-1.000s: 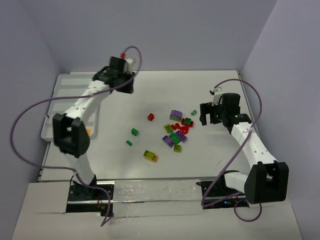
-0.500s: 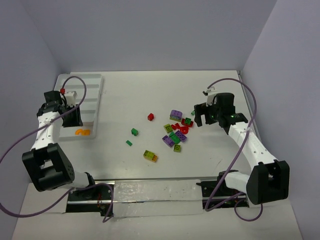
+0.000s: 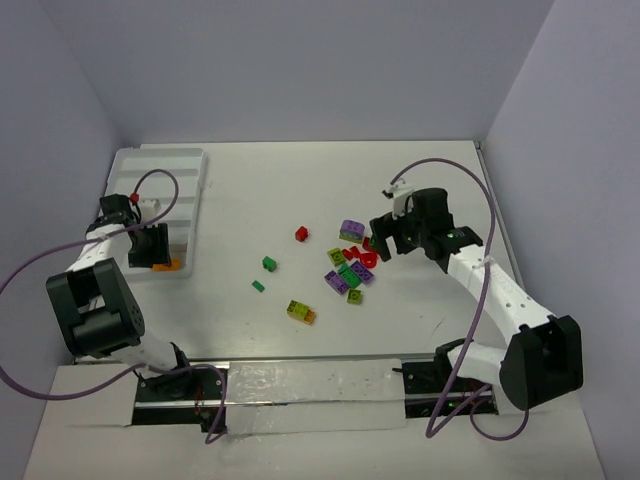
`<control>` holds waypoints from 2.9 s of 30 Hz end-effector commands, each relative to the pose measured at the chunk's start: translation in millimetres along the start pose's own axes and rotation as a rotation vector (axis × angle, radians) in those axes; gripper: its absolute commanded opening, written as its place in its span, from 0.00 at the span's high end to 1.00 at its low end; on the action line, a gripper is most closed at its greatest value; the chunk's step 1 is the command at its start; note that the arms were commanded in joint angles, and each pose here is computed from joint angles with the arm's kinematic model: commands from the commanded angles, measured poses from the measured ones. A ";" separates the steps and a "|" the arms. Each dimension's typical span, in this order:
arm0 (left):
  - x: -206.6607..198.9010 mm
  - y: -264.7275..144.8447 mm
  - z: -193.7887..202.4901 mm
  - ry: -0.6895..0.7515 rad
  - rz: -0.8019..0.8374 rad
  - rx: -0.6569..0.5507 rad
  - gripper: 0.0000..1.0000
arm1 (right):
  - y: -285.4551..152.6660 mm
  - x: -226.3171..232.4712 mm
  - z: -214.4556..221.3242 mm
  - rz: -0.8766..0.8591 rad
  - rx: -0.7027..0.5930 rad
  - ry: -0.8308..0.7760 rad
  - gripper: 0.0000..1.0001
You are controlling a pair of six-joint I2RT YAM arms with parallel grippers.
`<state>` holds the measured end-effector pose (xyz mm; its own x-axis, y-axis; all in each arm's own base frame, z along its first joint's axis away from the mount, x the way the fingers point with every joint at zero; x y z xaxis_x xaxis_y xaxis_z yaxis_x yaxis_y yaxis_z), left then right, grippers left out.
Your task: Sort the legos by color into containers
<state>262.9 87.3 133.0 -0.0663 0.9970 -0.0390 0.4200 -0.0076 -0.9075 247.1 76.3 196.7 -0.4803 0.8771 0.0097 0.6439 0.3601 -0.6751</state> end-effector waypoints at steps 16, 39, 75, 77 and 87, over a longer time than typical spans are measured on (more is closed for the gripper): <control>-63.4 -103.8 -23.7 0.557 0.491 -0.463 0.16 | 7.9 61.6 -8.7 -0.229 0.030 -0.203 0.05; -317.0 -65.9 79.8 1.606 1.066 -0.086 0.21 | -9.6 -5.2 3.6 -0.130 0.054 0.064 0.01; -323.8 -23.6 105.7 1.627 0.900 -0.143 0.84 | -12.2 -9.2 -11.2 -0.182 0.022 0.073 0.00; -325.1 -34.1 98.2 1.553 0.924 -0.177 0.94 | -16.0 -7.6 -14.5 -0.193 -0.003 0.064 0.01; -301.9 -111.0 16.4 0.937 1.171 -0.329 1.00 | -44.5 23.1 -38.9 -0.501 -0.157 -0.051 0.04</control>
<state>212.4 -212.8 175.7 0.9875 0.1119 -0.1109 0.0114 -0.7528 -0.6581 239.0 75.6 215.5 -0.6202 0.7455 0.2440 0.4822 0.6077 -0.6311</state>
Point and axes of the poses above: each gripper's point midway between its finger pads, its own y axis out along the fingers, its own x axis along the line the jaws close on, z = x × y, the point moved 9 cm from there along -y, back along the fingers, and after that the axes turned 1 degree about -y, right-handed, at the moved point
